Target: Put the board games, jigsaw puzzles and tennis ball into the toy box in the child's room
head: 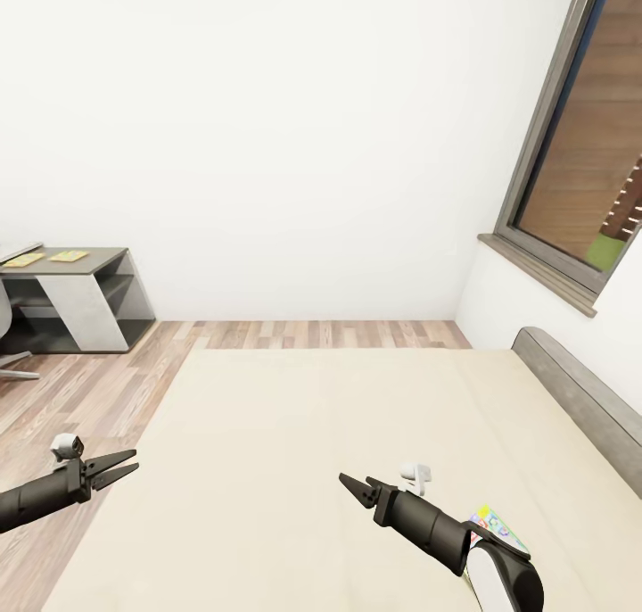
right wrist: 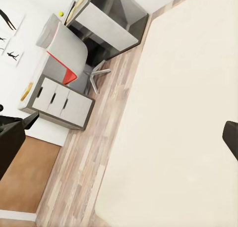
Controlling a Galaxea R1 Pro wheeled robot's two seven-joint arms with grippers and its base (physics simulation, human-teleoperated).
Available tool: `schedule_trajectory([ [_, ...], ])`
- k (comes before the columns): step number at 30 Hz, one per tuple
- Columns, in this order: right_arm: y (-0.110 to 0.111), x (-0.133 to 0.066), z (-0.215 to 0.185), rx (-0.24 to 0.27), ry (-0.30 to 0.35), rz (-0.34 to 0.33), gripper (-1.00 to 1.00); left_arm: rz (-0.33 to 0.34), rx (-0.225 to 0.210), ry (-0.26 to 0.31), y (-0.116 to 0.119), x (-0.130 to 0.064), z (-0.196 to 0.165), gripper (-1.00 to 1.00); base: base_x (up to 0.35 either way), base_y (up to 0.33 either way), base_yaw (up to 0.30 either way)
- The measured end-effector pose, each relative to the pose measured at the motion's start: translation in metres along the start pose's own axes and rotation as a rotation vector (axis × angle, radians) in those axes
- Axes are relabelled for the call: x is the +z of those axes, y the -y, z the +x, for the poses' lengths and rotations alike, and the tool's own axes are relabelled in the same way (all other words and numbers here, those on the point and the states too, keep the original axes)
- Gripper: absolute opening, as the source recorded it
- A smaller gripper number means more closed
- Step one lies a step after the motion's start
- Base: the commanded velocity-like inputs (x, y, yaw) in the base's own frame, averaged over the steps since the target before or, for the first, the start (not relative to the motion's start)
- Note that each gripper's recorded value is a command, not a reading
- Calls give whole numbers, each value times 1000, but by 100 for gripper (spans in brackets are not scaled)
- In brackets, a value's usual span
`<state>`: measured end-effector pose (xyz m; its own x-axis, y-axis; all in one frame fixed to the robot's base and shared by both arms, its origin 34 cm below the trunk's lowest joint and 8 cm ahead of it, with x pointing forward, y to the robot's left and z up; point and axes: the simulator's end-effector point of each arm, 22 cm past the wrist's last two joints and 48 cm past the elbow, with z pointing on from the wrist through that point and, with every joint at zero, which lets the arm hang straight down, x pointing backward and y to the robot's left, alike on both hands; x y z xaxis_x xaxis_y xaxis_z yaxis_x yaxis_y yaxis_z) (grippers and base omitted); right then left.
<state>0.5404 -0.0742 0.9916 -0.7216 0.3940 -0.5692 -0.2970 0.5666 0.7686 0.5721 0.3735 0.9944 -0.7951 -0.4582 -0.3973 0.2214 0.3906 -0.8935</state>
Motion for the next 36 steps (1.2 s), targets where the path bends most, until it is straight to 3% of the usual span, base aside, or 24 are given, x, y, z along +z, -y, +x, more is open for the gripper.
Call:
schedule_trajectory([
  [25,0,0,0,0,0,0,100,0,0,0,0,0,0,100,-5,-2,0],
  [36,0,0,0,0,0,0,100,0,0,0,0,0,0,100,0,-97,0],
])
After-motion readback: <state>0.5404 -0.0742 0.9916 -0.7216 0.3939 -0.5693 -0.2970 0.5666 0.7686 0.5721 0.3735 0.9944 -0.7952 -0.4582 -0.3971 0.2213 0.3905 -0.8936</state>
